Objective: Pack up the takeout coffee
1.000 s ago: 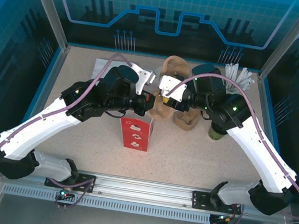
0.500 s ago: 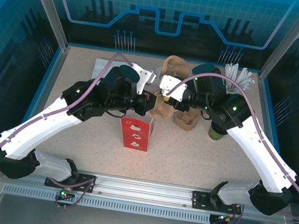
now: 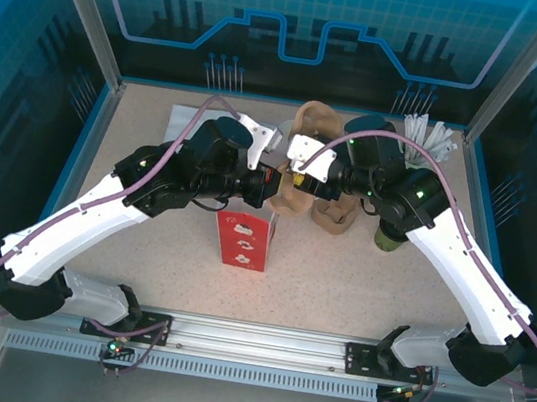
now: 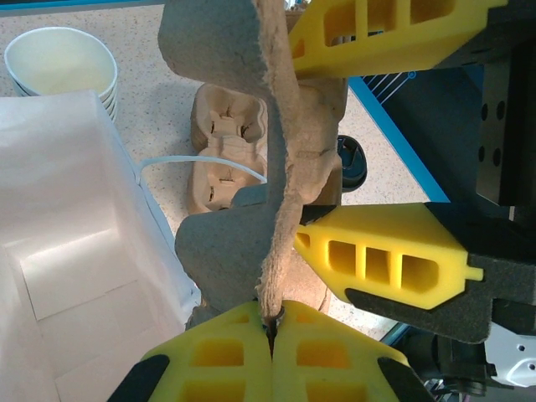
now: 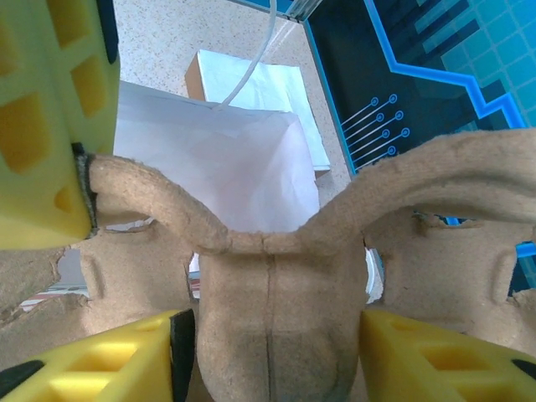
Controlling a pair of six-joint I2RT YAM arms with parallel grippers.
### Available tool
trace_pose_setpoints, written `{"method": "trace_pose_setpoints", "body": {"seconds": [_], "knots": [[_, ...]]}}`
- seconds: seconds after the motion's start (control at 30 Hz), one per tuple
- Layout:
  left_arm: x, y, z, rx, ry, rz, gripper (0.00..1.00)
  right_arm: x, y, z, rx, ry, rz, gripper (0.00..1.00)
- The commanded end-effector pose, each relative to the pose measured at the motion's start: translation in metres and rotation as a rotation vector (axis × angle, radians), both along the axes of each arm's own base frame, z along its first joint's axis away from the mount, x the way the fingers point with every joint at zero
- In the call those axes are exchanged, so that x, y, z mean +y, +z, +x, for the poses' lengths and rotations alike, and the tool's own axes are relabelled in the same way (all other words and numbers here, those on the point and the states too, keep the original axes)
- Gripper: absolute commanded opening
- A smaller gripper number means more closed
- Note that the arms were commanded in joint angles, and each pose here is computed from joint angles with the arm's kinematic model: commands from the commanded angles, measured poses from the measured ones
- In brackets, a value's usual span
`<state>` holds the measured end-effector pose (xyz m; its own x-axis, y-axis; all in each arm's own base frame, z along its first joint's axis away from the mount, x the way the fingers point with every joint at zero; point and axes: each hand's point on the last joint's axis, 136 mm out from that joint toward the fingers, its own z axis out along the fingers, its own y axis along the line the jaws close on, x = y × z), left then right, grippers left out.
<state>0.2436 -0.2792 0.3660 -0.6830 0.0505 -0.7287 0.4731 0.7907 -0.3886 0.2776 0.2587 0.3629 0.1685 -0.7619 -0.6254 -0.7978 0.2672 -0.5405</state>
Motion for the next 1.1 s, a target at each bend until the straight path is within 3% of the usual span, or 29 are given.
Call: {"method": "trace_pose_setpoints", "body": {"seconds": [0.0,0.3,0.53,0.67,0.9,1.07], "knots": [[-0.009,0.029,-0.003,-0.043,-0.026,-0.087,0.0,-0.001,-0.009,0.004,0.021,-0.011,-0.005,0.58],[-0.009,0.032,-0.004,-0.048,-0.029,-0.099,0.0,0.004,-0.009,0.009,0.019,-0.01,0.002,0.58],[-0.008,0.034,-0.004,-0.053,-0.029,-0.102,0.0,0.004,-0.008,0.01,0.021,-0.017,0.009,0.45],[-0.004,0.035,-0.005,-0.061,-0.022,-0.092,0.1,0.001,-0.007,0.01,0.017,-0.021,0.004,0.44],[0.024,0.045,-0.011,-0.111,0.032,-0.068,0.39,-0.011,-0.005,0.011,0.014,-0.05,-0.004,0.43],[0.055,0.054,-0.019,-0.107,0.093,-0.095,0.5,-0.022,0.002,0.015,0.011,-0.09,0.016,0.43]]}}
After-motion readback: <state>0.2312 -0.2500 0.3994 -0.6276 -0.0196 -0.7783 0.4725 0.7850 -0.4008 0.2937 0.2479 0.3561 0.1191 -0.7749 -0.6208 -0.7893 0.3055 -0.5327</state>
